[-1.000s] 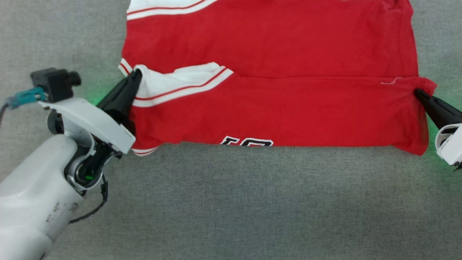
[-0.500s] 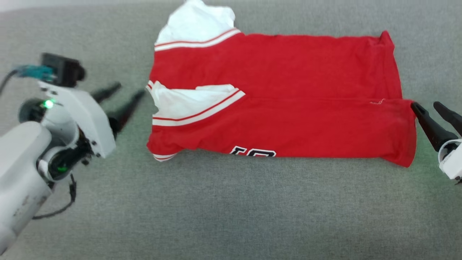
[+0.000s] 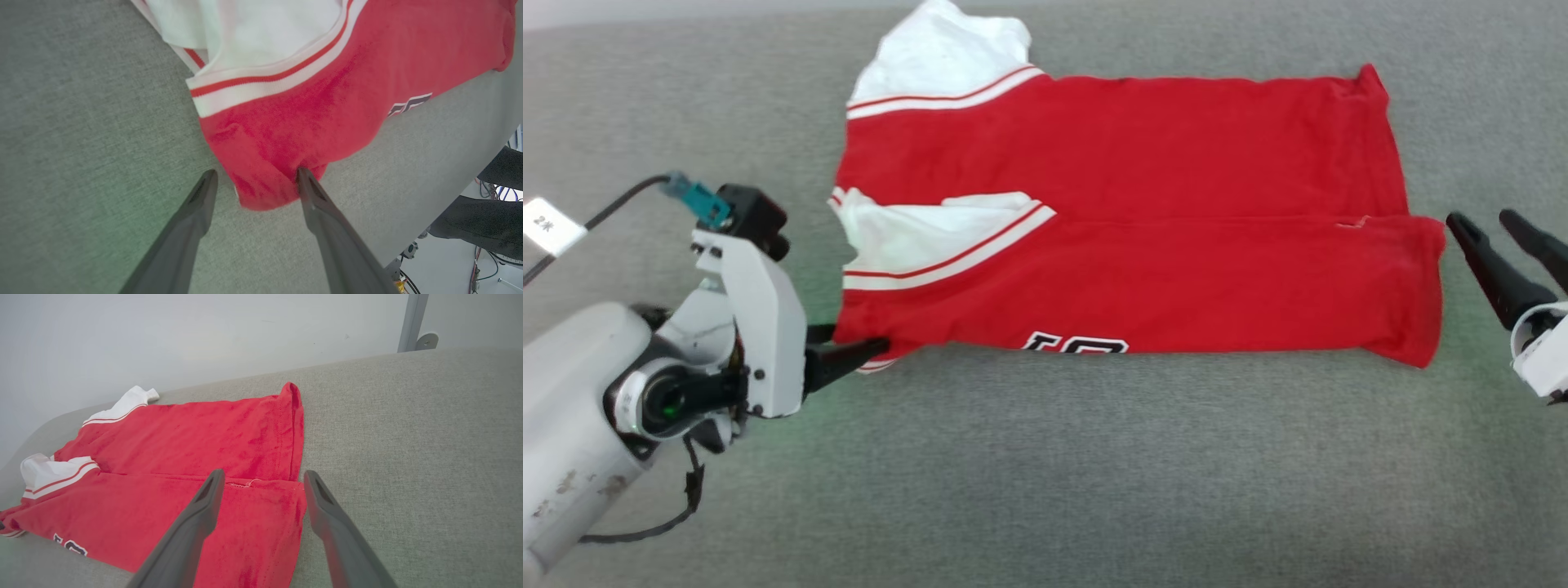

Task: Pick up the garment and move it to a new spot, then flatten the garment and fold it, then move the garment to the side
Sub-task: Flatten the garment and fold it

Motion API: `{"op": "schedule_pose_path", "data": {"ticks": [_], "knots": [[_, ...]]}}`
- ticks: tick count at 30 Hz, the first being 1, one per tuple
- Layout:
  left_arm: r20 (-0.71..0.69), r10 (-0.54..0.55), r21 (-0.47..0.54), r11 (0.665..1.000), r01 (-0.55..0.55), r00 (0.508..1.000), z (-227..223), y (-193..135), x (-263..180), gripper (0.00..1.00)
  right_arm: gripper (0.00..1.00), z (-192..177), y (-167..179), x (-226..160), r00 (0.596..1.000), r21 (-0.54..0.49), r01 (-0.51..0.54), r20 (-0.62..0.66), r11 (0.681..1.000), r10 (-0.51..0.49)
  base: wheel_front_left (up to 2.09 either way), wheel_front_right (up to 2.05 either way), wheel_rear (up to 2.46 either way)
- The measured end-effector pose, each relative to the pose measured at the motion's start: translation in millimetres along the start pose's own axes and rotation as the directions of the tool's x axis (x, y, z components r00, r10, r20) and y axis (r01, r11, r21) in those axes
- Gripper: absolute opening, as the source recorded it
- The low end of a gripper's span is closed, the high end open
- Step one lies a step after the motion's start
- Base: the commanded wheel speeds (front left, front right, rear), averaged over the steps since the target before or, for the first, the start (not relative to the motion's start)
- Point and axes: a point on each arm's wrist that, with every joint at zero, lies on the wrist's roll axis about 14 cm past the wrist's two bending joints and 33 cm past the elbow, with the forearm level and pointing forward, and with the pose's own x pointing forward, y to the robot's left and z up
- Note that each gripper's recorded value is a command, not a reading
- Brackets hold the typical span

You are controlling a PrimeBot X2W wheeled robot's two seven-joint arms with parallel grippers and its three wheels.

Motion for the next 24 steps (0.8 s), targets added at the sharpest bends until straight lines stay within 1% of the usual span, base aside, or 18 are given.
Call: {"op": "schedule_pose_path", "data": {"ticks": [4, 9, 10, 11, 12, 13, 15, 19, 21, 24], "knots": [[-0.053, -0.006, -0.053, 0.999, 0.004, 0.999, -11, 7, 16, 1.00, 1.00, 4, -9, -5, 0.999, 0.005, 0.027, 0.026, 1.000, -0.027, 0.00, 0.00, 0.00], [-0.080, -0.026, -0.106, 0.994, 0.018, 0.996, -15, 11, 33, 1.00, 1.00, 8, -20, -13, 0.997, 0.001, 0.059, 0.043, 0.998, -0.059, 0.00, 0.00, 0.00], [-0.082, -0.035, -0.111, 0.993, 0.026, 0.996, -15, 11, 37, 0.93, 1.00, 8, -21, -14, 0.997, 0.001, 0.063, 0.045, 0.998, -0.063, 0.00, 0.00, 0.00], [-0.083, -0.042, -0.122, 0.992, 0.032, 0.996, -15, 11, 39, 0.60, 1.00, 9, -23, -15, 0.997, 0.001, 0.067, 0.046, 0.998, -0.067, 0.00, 0.00, 0.00], [-0.085, -0.049, -0.132, 0.991, 0.038, 0.995, -15, 12, 40, 0.38, 1.00, 9, -23, -16, 0.996, -0.001, 0.070, 0.047, 0.998, -0.069, 0.00, 0.00, 0.00], [-0.086, -0.058, -0.148, 0.988, 0.045, 0.995, -16, 12, 41, 0.02, 1.00, 9, -24, -18, 0.996, -0.002, 0.072, 0.047, 0.997, -0.072, 0.00, 0.00, 0.00], [-0.076, -0.088, -0.184, 0.980, 0.072, 0.993, -16, 9, 41, 0.00, 1.00, 10, -25, -20, 0.996, -0.014, 0.077, 0.044, 0.997, -0.076, 0.00, 0.00, 0.00], [-0.041, -0.141, -0.192, 0.973, 0.131, 0.989, -18, -8, 43, 0.00, 1.00, 12, -25, -23, 0.997, -0.032, 0.077, 0.020, 0.997, -0.076, 0.00, 0.00, 0.00], [-0.033, -0.156, -0.179, 0.973, 0.148, 0.987, -19, -14, 41, 0.00, 1.00, 4, -24, -23, 0.997, -0.037, 0.073, -0.034, 0.997, -0.074, 0.00, 0.00, 0.00], [-0.022, -0.164, -0.154, 0.975, 0.159, 0.986, -20, -20, 38, 0.00, 1.00, -16, -18, -24, 0.982, -0.073, 0.047, -0.180, 0.996, -0.059, 0.00, 0.00, 0.00]]}}
